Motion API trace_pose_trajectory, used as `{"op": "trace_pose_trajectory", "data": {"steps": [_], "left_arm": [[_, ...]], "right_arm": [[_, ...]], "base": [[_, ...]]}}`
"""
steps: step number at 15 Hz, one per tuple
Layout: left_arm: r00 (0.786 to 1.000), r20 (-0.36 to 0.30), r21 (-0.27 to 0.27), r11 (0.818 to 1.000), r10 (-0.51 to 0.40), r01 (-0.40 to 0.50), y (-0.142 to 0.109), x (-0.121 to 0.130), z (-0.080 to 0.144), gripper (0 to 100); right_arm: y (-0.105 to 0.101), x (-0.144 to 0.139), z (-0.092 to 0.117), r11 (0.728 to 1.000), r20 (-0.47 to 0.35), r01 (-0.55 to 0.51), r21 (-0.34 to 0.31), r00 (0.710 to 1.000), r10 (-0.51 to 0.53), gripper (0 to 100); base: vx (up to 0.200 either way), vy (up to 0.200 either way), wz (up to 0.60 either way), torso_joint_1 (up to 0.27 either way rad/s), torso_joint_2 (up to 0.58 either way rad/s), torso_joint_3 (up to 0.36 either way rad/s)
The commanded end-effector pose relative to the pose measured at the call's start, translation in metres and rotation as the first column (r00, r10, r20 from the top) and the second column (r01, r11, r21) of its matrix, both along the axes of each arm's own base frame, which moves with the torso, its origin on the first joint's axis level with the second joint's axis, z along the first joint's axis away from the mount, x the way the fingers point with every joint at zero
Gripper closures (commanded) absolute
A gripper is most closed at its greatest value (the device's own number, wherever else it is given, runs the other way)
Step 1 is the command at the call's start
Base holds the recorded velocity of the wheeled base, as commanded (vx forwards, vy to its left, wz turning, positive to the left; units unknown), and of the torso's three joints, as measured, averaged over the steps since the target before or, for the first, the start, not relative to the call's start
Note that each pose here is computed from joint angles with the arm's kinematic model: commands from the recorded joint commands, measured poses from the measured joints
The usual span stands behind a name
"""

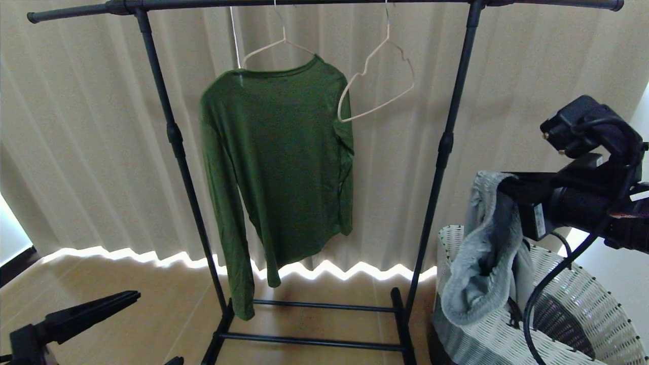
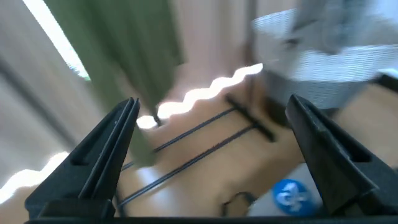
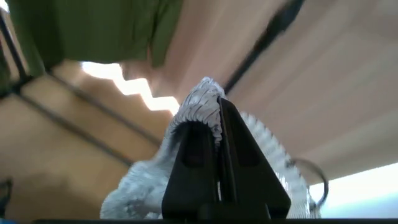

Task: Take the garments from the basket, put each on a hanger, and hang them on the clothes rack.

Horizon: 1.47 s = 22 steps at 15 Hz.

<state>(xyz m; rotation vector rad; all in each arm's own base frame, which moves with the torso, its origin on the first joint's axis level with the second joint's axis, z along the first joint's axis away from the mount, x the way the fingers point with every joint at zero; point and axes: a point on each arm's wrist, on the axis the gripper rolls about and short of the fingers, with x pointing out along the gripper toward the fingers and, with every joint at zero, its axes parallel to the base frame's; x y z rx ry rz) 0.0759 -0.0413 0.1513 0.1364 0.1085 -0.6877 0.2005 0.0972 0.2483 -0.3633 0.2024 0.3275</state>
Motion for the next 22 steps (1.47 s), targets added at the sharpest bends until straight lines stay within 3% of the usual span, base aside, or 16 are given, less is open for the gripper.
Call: {"op": "trace_pose_trajectory", "data": {"steps": [1, 4, 6, 8, 11, 15, 20, 22], "left_arm": [[0.991, -0.026, -0.004, 0.992, -0.129, 0.129, -0.024, 0.020, 0.018, 0], [0.976, -0.106, 0.031, 0.980, -0.192, 0.196, -0.060, 0.057, 0.023, 0], [0.970, -0.162, 0.051, 0.980, -0.182, 0.192, -0.091, 0.081, 0.021, 0], [0.970, -0.193, 0.029, 0.987, -0.149, 0.157, -0.128, 0.093, 0.024, 0], [0.959, -0.256, 0.007, 0.992, -0.122, 0.128, -0.187, 0.104, 0.015, 0], [0.941, -0.311, -0.013, 0.990, -0.135, 0.137, -0.218, 0.117, 0.001, 0], [0.909, -0.404, -0.064, 0.995, -0.101, 0.082, -0.228, 0.124, -0.012, 0], [0.906, -0.415, -0.042, 0.997, -0.082, 0.070, -0.224, 0.121, -0.018, 0]], "right_arm": [[0.018, -0.008, 0.019, 0.995, 0.087, -0.093, 0.045, 0.992, 0.089, 100], [0.035, -0.016, 0.031, 0.981, 0.143, -0.180, 0.076, 0.975, 0.168, 100], [0.041, -0.021, 0.036, 0.970, 0.166, -0.221, 0.104, 0.965, 0.202, 100], [0.044, -0.023, 0.041, 0.961, 0.168, -0.236, 0.147, 0.963, 0.211, 100], [0.054, -0.034, 0.052, 0.922, 0.179, -0.299, 0.244, 0.949, 0.260, 100], [0.064, -0.045, 0.061, 0.863, 0.252, -0.422, 0.277, 0.899, 0.358, 100], [0.064, -0.052, 0.067, 0.845, 0.292, -0.449, 0.290, 0.883, 0.369, 100], [0.062, -0.054, 0.068, 0.846, 0.292, -0.447, 0.290, 0.883, 0.367, 100]], "base": [[0.000, 0.000, 0.00, 0.000, 0.00, 0.000], [0.000, 0.000, 0.00, 0.000, 0.00, 0.000], [0.000, 0.000, 0.00, 0.000, 0.00, 0.000], [0.000, 0.000, 0.00, 0.000, 0.00, 0.000], [0.000, 0.000, 0.00, 0.000, 0.00, 0.000], [0.000, 0.000, 0.00, 0.000, 0.00, 0.000], [0.000, 0.000, 0.00, 0.000, 0.00, 0.000], [0.000, 0.000, 0.00, 0.000, 0.00, 0.000]]}}
